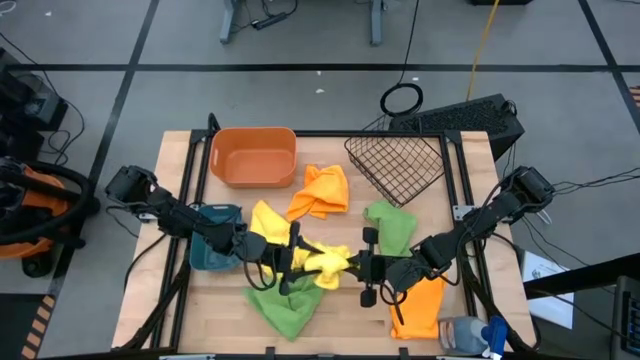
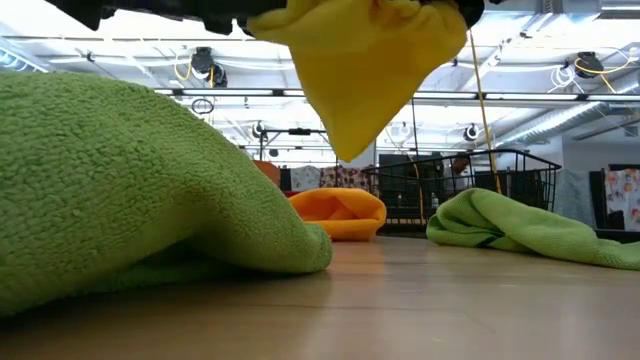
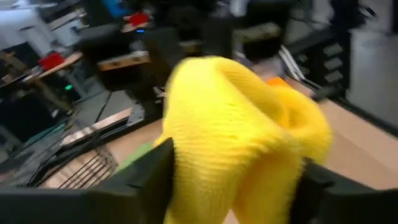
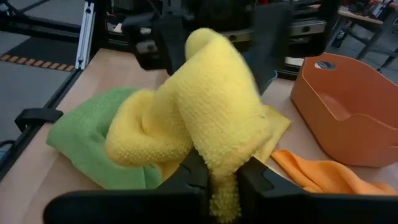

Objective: Sort microfiber towel by color & place in baskets
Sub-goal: Put the right yellow microfiber towel into the orange bin

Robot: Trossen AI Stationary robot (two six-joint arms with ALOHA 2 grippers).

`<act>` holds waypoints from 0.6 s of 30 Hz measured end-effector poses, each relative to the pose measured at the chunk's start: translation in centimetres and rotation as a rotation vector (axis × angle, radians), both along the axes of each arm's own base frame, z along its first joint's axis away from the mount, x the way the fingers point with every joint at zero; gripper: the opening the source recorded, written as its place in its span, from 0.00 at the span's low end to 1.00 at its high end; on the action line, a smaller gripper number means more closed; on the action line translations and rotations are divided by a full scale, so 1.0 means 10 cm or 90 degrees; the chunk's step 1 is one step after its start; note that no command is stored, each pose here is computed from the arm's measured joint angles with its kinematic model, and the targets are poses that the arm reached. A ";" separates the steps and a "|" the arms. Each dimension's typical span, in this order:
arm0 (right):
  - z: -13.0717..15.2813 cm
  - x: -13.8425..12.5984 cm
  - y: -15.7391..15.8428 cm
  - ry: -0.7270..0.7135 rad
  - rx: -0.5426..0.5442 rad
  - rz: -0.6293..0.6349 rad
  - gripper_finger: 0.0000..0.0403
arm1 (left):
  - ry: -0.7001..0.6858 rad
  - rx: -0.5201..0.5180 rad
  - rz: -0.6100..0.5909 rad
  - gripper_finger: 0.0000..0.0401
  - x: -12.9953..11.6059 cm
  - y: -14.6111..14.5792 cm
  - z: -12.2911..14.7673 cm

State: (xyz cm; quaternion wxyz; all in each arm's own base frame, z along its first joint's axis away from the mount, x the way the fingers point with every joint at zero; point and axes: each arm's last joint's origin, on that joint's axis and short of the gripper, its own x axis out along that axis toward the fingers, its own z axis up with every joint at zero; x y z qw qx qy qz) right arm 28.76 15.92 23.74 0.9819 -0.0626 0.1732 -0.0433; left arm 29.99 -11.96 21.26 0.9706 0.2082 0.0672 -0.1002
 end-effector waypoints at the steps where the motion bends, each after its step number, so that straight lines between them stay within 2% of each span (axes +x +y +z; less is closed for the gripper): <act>1: 0.00 0.00 0.00 -0.002 0.007 -0.002 0.06 | 0.001 0.009 -0.008 0.44 -0.01 -0.01 0.00; 6: 0.00 0.00 0.00 -0.005 0.015 -0.011 0.13 | -0.012 0.019 -0.016 0.06 -0.02 -0.03 0.02; 11: 0.01 0.00 -0.02 -0.021 0.025 -0.059 0.28 | -0.036 0.012 0.023 0.06 -0.03 -0.01 0.10; 18: 0.05 -0.05 0.02 -0.028 0.017 -0.060 0.56 | -0.043 -0.002 0.056 0.03 -0.14 -0.03 0.23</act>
